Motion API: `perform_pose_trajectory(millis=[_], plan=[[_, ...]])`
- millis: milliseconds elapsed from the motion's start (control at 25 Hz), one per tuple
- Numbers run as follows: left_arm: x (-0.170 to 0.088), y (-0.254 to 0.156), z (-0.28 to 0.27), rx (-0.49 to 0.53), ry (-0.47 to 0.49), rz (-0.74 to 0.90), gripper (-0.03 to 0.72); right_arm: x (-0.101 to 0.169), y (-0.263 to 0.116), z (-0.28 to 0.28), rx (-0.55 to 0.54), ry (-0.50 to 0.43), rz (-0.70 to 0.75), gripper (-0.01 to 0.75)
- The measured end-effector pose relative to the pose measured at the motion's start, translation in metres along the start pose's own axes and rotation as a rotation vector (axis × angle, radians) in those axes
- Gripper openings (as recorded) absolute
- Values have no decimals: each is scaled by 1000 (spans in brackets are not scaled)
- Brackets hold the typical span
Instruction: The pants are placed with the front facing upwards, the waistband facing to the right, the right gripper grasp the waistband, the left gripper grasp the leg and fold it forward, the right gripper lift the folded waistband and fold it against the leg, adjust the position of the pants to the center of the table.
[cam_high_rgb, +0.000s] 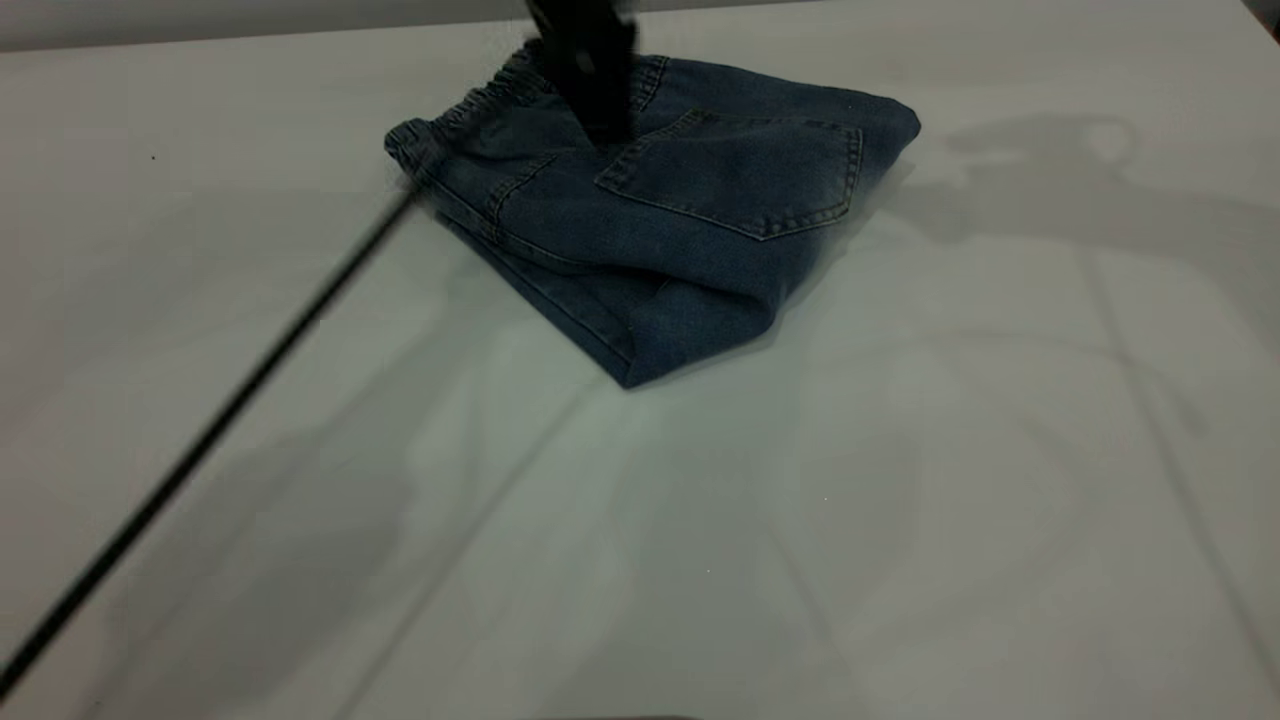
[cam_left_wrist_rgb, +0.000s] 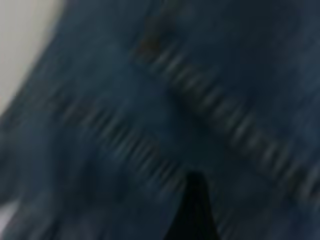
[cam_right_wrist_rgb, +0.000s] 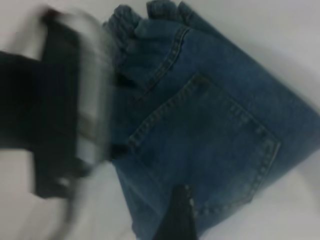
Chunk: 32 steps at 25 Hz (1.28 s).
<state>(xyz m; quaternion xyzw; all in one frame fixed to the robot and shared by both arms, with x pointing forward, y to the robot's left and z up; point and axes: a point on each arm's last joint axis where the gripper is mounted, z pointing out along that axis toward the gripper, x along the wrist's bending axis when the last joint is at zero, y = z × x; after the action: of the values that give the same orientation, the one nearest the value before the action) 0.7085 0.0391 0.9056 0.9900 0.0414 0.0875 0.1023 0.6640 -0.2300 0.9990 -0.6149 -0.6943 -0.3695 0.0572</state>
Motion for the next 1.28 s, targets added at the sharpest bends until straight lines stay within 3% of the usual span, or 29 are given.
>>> perform_pose_trajectory(millis=[200, 360, 920, 1080, 1280], plan=[[-20, 10, 37, 64, -44, 76, 568, 1, -2, 0, 22, 11, -2, 594], [-25, 12, 46, 89, -47, 8, 568, 1, -2, 0, 27, 9, -5, 594], [-46, 38, 48, 104, -11, -792, 568, 0, -1, 0, 16, 3, -6, 594], [-44, 45, 41, 72, 3, -772, 568, 0, -1, 0, 12, 0, -6, 594], [-28, 54, 13, 9, 97, -525, 568, 0, -1, 0, 10, -1, -6, 594]])
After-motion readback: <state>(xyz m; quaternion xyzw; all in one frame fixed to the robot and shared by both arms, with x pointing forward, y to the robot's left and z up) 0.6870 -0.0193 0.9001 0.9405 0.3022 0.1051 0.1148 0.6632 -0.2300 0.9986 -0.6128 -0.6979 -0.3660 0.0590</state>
